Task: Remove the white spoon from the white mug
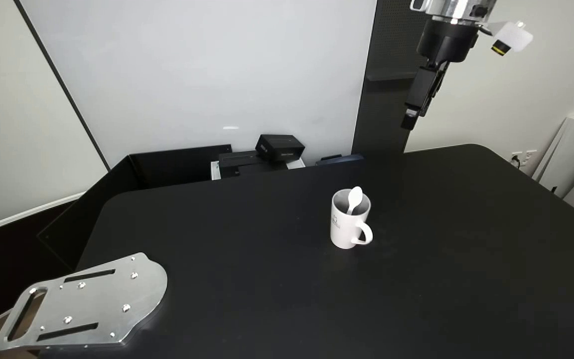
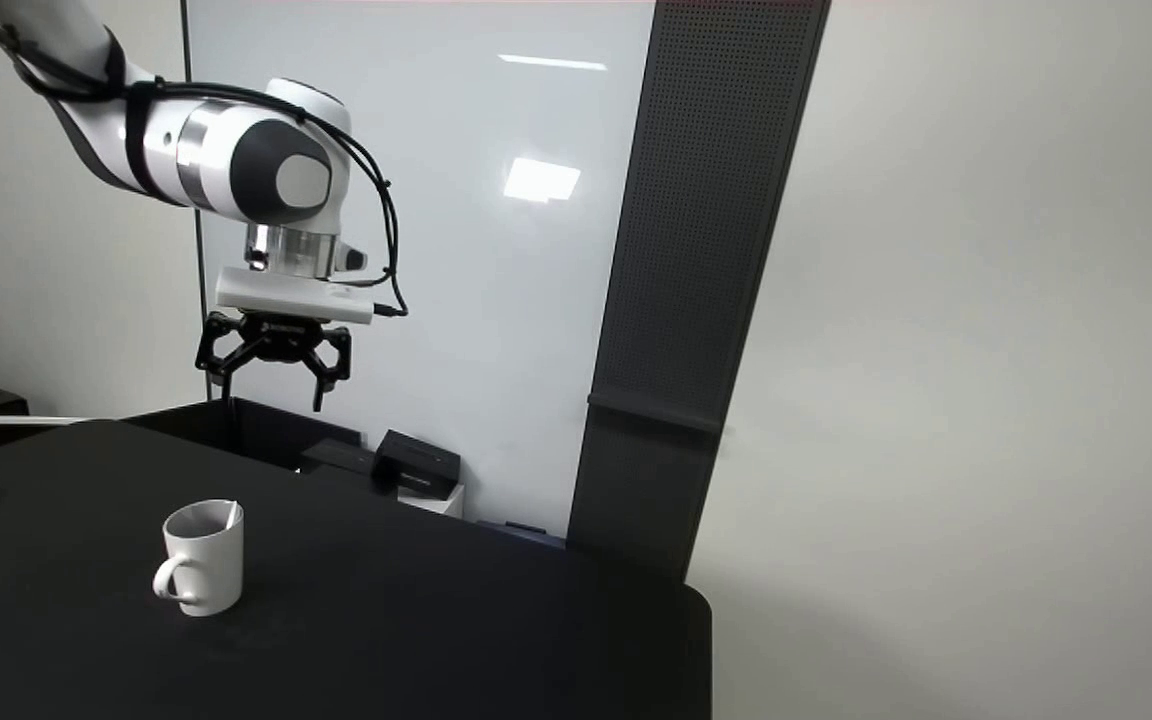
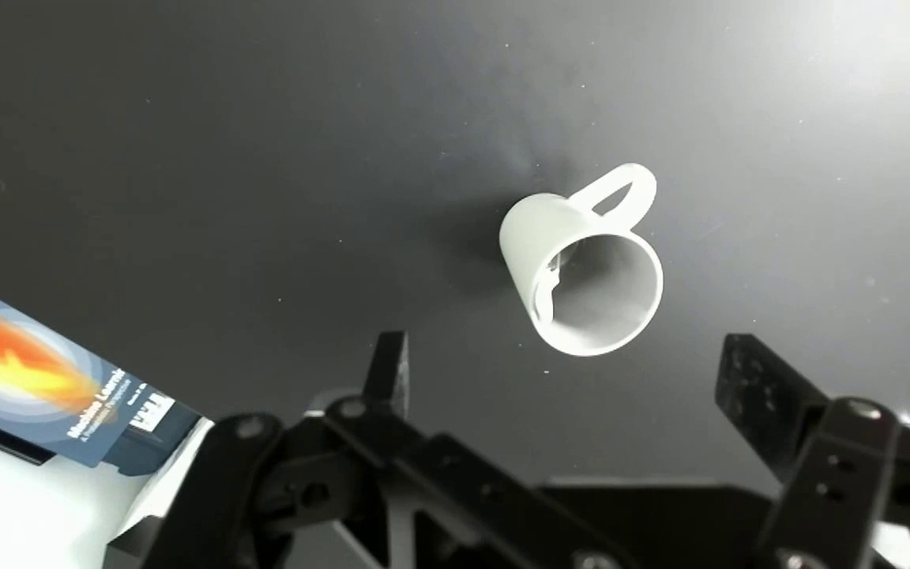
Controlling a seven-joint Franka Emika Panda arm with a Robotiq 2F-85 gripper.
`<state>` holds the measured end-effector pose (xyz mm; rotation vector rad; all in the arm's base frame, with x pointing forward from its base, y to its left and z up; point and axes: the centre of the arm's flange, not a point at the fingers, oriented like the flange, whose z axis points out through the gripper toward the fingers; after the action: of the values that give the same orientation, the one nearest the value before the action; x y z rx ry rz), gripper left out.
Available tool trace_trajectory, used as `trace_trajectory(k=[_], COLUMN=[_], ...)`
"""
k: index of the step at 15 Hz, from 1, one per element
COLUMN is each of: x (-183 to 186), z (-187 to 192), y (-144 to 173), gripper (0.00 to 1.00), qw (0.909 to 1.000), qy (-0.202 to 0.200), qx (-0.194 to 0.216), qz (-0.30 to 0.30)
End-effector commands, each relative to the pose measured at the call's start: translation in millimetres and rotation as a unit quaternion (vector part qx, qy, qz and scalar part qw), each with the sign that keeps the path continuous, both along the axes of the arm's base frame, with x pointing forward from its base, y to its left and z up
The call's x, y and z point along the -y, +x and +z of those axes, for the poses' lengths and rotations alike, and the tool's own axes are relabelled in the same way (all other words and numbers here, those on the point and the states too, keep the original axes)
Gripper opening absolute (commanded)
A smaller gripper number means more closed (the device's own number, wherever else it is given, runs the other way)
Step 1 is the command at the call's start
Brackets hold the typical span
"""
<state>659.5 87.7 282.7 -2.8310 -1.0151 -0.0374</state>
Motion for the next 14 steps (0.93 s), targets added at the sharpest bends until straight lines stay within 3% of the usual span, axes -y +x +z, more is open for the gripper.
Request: trace_trajectory(k=[1,6,8,14], x=[-9,-20,-18,-20], z=[-5,-26,-28,-34], y=[19,26,10,15], gripper=[1.0,1.0,1.0,1.0], qw=[0.9993,0.9966,0.9976,0.9973], qy=[0.005,0.012,0.012,0.009], qx=[-0.017,-0.025,-0.022,-0.022], qz=[0.031,0.078,0.065,0.069])
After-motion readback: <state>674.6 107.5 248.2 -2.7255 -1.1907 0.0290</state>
